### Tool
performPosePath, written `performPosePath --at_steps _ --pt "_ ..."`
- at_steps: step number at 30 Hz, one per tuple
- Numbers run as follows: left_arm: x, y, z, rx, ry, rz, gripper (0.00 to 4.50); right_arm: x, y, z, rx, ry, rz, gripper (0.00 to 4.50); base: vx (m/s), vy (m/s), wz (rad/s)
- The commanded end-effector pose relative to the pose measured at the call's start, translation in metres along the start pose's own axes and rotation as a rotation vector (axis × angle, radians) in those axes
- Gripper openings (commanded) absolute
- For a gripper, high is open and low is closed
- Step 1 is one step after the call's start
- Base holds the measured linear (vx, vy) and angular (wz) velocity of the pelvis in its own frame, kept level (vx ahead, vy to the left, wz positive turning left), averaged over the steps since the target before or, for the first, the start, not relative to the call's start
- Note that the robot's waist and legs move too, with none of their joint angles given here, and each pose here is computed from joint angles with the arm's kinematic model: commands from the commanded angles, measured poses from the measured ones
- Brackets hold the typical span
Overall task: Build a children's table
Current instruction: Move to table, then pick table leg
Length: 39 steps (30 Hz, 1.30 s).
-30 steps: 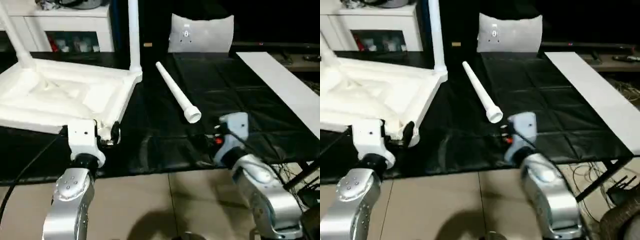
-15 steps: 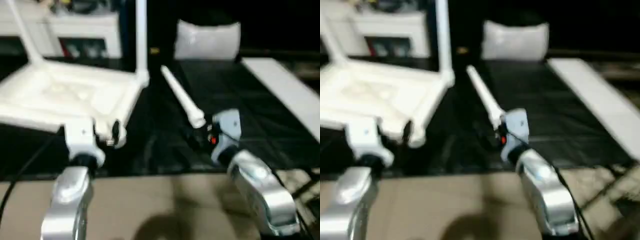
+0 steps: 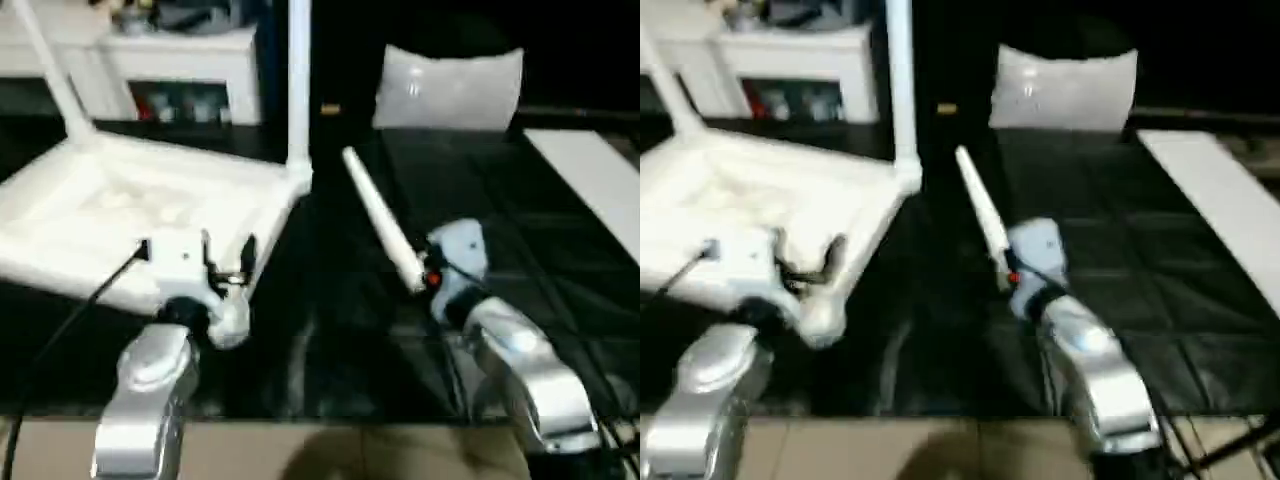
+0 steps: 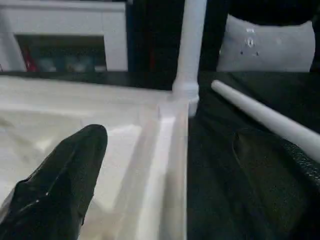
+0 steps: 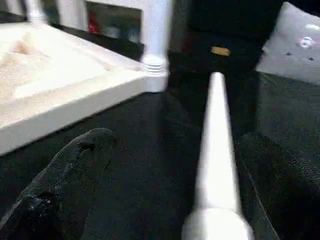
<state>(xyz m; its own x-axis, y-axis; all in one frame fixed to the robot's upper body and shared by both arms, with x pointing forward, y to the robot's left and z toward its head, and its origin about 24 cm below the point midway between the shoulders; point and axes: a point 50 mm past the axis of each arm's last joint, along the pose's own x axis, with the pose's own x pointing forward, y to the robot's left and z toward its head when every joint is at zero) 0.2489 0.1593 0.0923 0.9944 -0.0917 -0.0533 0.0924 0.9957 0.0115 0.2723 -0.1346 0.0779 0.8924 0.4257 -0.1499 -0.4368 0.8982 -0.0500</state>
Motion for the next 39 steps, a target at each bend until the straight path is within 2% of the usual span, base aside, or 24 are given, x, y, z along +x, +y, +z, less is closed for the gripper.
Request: performPosePath --at_steps 1,5,9,11,14,19,23,24,26,29,31,34,35,39 --pt "0.000 0.005 0.000 0.010 0.002 0.016 4.50 0.002 0.003 0.006 -0.006 -0.027 0.008 4.50 0.137 -0.016 -0.07" --pt "0.002 0.006 0.001 0.018 0.000 0.018 4.50 0.008 -0.009 0.005 -0.043 0.023 -0.046 4.50 0.146 0.085 0.01" --pt "0.003 0.004 0.001 0.050 0.004 -0.039 4.50 0.017 -0.025 0.007 -0.057 0.116 -0.142 4.50 0.148 0.044 0.05" --pt "0.002 0.001 0.002 0.075 0.009 -0.101 4.50 0.023 -0.031 0.014 -0.027 0.133 -0.140 4.50 0.078 0.009 0.05" --pt "0.000 -0.005 0.000 0.128 0.062 -0.248 4.50 0.034 -0.039 0.022 0.021 0.211 -0.129 4.50 0.003 -0.022 -0.01" --pt "-0.008 -0.013 0.004 0.173 0.113 -0.472 4.50 0.049 -0.045 0.022 0.106 0.407 -0.065 4.50 -0.017 -0.017 -0.01" --pt "-0.010 -0.017 0.007 0.193 0.128 -0.554 4.50 0.057 -0.054 0.022 0.120 0.448 -0.101 4.50 -0.079 -0.010 0.05" --pt "-0.011 -0.019 0.009 0.212 0.148 -0.612 4.50 0.063 -0.058 0.019 0.154 0.494 -0.103 4.23 -0.068 -0.007 0.01" --pt "-0.012 -0.021 0.009 0.224 0.162 -0.643 4.50 0.066 -0.058 0.018 0.174 0.528 -0.100 4.16 -0.063 -0.005 -0.02" --pt "-0.013 -0.022 0.012 0.220 0.169 -0.657 4.50 0.069 -0.058 0.014 0.157 0.580 -0.080 3.97 0.000 0.000 0.00" --pt "-0.013 -0.022 0.012 0.218 0.170 -0.658 4.50 0.069 -0.058 0.013 0.156 0.590 -0.076 3.67 0.000 0.000 0.00" --pt "-0.015 -0.024 0.012 0.213 0.192 -0.686 4.50 0.070 -0.060 0.010 0.177 0.633 -0.066 3.50 0.000 0.000 0.00" --pt "-0.017 -0.026 0.011 0.210 0.198 -0.708 4.50 0.071 -0.060 0.008 0.197 0.648 -0.057 3.28 0.000 0.000 0.00" --pt "-0.021 -0.029 0.013 0.197 0.204 -0.756 4.50 0.071 -0.062 0.005 0.220 0.669 -0.040 3.05 0.000 0.000 0.00"
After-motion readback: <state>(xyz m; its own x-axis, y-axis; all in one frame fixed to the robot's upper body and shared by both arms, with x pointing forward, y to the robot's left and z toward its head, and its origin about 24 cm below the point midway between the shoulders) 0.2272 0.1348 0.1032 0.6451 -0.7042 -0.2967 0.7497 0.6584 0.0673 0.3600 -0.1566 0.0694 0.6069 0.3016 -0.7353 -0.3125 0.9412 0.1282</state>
